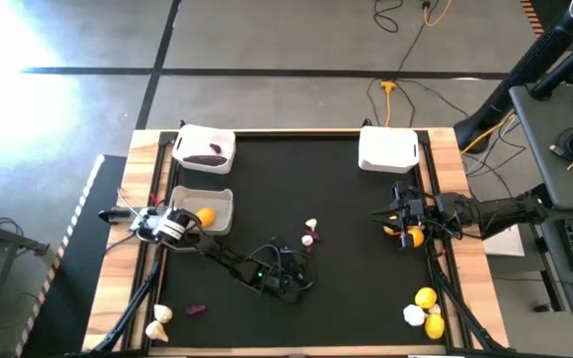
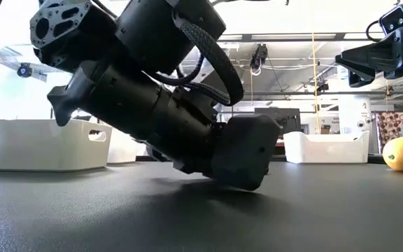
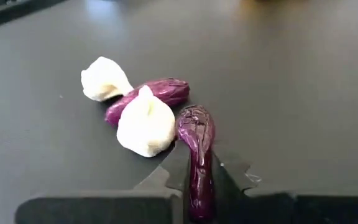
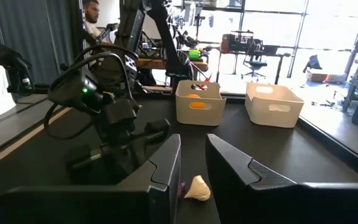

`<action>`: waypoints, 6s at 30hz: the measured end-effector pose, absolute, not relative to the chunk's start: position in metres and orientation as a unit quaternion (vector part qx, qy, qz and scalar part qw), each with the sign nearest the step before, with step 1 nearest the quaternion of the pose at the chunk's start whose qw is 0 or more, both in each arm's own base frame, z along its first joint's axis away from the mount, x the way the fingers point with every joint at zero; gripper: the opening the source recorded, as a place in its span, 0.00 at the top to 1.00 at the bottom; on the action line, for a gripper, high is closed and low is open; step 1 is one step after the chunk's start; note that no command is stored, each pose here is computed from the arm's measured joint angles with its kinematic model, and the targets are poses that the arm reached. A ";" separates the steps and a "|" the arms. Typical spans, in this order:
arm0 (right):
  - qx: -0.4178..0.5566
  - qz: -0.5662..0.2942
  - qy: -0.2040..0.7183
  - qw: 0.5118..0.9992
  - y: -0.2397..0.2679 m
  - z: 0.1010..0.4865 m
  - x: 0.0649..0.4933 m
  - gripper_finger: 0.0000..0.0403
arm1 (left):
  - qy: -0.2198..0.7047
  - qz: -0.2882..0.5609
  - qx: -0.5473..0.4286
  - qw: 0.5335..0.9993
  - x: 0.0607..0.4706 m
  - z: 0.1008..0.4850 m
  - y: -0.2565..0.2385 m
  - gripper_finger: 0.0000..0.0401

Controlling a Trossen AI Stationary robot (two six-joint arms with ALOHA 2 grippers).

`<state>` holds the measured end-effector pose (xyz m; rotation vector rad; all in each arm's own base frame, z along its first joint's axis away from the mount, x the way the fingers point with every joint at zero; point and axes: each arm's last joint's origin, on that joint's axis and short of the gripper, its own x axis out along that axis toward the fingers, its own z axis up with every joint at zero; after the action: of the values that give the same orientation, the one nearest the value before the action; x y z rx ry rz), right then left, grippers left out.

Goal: Sort produce into baskets
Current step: Put the eggplant into the left white bin

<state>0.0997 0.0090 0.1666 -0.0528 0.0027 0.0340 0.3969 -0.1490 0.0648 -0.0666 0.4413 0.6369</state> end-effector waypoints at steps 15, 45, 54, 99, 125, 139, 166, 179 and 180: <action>-0.026 0.017 0.001 1.000 0.009 0.167 0.100 0.83 | 0.178 0.452 0.077 0.871 0.358 0.210 -0.104 0.94; -0.026 0.017 0.001 1.000 0.009 0.167 0.100 0.83 | 0.531 0.595 -0.247 0.550 0.212 0.190 0.244 0.95; -0.026 0.017 0.001 1.000 0.009 0.167 0.100 0.83 | 0.564 0.565 -0.269 0.538 0.217 0.166 0.250 0.86; -0.026 0.017 0.001 1.000 0.009 0.167 0.100 0.83 | 0.364 0.204 -0.003 0.909 0.437 0.160 -0.063 0.49; -0.026 0.017 0.002 1.000 0.009 0.166 0.100 0.83 | 0.425 0.237 -0.031 0.873 0.444 0.114 -0.060 0.55; -0.026 0.017 0.001 1.000 0.009 0.167 0.100 0.83 | 0.394 0.236 -0.044 0.887 0.447 0.110 -0.056 0.84; -0.026 0.017 0.002 1.000 0.009 0.167 0.100 0.83 | 0.395 0.569 0.084 0.716 0.298 0.243 0.039 0.96; -0.027 0.017 0.001 0.999 0.009 0.167 0.100 0.83 | 0.440 0.645 -0.245 0.575 0.162 0.184 0.165 0.97; -0.026 0.017 0.002 1.000 0.009 0.166 0.100 0.83 | 0.440 0.637 -0.260 0.576 0.158 0.178 0.169 0.97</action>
<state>0.0997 0.0090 0.1665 -0.0528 0.0030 0.0337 0.1583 0.1695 0.1781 -0.6091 1.0303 1.4920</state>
